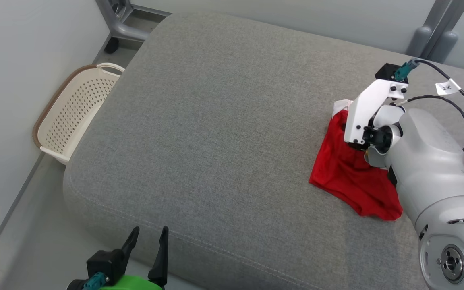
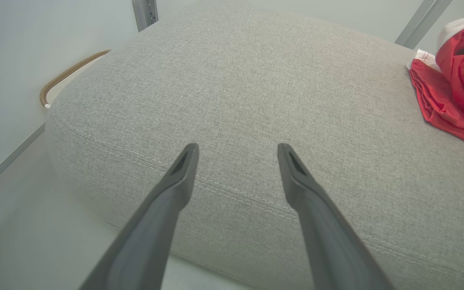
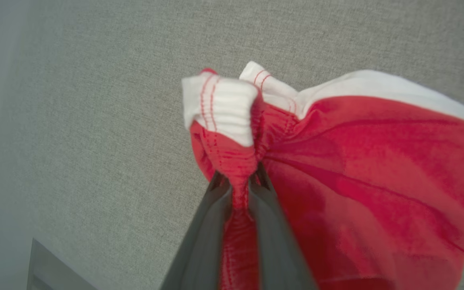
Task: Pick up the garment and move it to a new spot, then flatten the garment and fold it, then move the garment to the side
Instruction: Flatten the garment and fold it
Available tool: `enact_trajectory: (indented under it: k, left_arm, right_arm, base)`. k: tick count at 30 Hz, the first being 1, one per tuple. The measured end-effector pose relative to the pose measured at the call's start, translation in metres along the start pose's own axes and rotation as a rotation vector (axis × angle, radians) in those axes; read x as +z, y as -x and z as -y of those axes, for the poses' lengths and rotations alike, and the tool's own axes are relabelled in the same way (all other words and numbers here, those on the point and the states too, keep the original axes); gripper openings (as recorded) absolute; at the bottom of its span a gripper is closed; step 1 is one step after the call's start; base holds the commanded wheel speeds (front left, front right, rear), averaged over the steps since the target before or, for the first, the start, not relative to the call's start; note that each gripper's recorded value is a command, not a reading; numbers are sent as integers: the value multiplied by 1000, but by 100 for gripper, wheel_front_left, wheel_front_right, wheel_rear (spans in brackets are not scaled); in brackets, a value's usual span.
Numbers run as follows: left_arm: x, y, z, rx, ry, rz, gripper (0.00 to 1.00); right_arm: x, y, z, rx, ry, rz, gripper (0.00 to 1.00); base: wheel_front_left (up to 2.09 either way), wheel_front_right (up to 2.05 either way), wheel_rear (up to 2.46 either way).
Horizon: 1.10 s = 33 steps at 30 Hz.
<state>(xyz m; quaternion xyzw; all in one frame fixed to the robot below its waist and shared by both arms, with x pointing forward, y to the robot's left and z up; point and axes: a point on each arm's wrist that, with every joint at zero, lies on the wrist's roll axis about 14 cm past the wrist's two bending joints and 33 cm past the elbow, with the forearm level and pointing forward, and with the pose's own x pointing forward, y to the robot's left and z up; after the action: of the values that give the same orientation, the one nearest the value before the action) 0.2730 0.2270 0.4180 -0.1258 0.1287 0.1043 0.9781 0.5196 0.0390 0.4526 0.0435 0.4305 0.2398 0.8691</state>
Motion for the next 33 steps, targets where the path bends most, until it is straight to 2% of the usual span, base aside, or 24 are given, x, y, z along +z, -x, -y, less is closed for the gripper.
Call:
enact_trajectory:
  k: [2,3,4,11,16,20,25,26,27,28,29,33]
  left_arm:
    - [-2,1,-2,8,0,-7,100]
    - [-3,1,-2,11,1,-11,100]
    - [-4,1,-3,14,2,-13,100]
    - [-2,-4,-2,8,0,-8,100]
    - [-1,-9,6,-24,-4,-4,100]
    - [2,-11,11,-47,-8,2,100]
    - [5,-12,19,-72,-10,14,100]
    - [5,-12,19,-75,-10,14,100]
    - [5,-11,20,-78,-10,14,100]
    - [6,-12,21,-81,-10,16,100]
    - [7,-12,22,-84,-10,18,100]
    - [6,-12,21,-82,-7,16,100]
  right_arm:
    - [-2,-5,0,0,0,-5,4]
    - [-1,-6,0,2,-3,1,41]
    - [0,-8,-1,7,-7,4,100]
    - [33,2,-14,68,-64,114,100]
    - [55,18,-12,63,-52,235,100]
    - [58,29,-3,31,-24,303,100]
    - [43,37,28,-70,65,376,100]
    - [40,38,36,-90,80,391,86]
    - [35,39,40,-103,92,396,36]
    - [29,38,43,-113,106,399,7]
    - [24,37,45,-120,126,408,0]
    - [11,29,38,-111,191,429,0]
  base:
    - [0,0,0]
    - [0,0,0]
    - [0,0,0]
    - [0,0,0]
    - [0,0,0]
    - [0,0,0]
    - [0,0,0]
    - [0,0,0]
    - [0,0,0]
    - [0,0,0]
    - [0,0,0]
    - [0,0,0]
